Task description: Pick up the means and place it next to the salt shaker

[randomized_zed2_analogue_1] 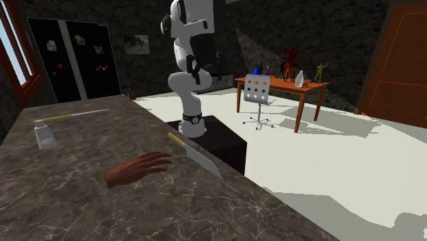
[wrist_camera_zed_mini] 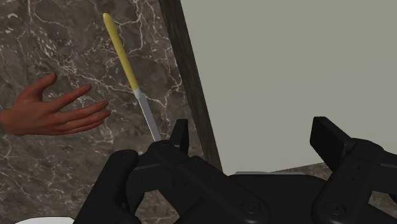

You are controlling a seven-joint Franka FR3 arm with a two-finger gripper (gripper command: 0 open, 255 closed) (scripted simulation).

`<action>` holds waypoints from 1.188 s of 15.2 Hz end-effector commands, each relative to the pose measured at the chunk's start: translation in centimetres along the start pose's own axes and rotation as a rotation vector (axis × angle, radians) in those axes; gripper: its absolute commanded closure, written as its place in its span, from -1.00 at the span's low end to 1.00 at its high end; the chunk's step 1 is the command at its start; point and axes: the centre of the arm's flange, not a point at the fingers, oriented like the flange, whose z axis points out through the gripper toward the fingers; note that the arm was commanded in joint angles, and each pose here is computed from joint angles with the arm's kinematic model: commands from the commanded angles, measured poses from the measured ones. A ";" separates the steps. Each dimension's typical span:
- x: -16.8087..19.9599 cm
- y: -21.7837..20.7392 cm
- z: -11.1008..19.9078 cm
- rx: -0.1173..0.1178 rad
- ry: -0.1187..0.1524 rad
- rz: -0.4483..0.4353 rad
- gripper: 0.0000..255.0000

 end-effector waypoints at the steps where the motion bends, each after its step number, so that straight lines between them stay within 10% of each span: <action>1: 0.9 1.3 2.1 -0.011 -0.003 -0.022 -1.00; 18: 7.3 13.0 18.3 -0.088 -0.035 -0.185 -1.00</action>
